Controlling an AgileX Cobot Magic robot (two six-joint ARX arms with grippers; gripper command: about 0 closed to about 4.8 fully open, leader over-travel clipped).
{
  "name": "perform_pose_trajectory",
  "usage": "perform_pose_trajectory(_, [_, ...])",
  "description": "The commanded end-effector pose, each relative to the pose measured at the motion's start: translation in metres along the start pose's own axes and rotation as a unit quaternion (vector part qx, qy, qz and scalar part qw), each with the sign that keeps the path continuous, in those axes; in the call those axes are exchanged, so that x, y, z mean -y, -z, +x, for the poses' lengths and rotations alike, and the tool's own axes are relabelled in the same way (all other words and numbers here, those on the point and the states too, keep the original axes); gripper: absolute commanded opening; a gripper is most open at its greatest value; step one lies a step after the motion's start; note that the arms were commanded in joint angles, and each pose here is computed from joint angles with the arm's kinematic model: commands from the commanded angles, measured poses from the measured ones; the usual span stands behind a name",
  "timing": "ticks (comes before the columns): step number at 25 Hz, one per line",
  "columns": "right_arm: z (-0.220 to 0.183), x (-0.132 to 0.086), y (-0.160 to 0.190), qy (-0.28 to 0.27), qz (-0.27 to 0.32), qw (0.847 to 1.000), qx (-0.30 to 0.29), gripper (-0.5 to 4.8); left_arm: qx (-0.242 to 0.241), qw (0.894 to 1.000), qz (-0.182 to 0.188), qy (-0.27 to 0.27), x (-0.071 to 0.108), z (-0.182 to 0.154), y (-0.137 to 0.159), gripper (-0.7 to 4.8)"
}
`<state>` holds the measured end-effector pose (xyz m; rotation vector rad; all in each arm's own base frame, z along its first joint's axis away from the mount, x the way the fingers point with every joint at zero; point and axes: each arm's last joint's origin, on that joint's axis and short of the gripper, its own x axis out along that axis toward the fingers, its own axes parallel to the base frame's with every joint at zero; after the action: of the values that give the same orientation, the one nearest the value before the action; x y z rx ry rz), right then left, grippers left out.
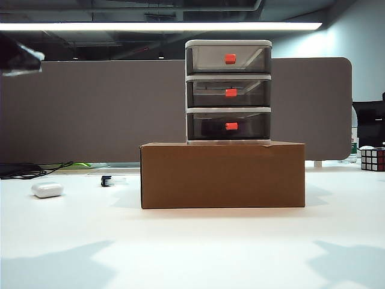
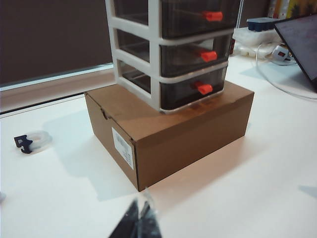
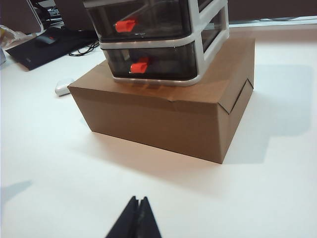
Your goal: Open the third layer of the drawer on the table, pick up a pack of napkins on the table and put it in, and finally close the drawer.
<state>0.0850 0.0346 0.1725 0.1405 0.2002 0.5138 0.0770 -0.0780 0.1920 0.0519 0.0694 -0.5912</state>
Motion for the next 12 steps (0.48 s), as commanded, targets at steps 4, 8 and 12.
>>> perform_pose_trajectory(4, [0.002,0.001,0.003,0.003,-0.002,1.0,0.003,-0.06,0.01,1.0,0.0,0.003,0.0,0.0,0.016,-0.06])
perform_pose_trajectory(8, [0.005,0.004,0.015,0.009,-0.001,1.0,-0.011,-0.06,0.022,1.0,-0.005,0.003,0.0,-0.001,0.024,-0.06])
perform_pose_trajectory(12, [0.008,0.006,0.023,0.01,0.003,1.0,-0.015,-0.06,0.021,1.0,-0.006,0.003,0.0,-0.001,0.029,-0.06])
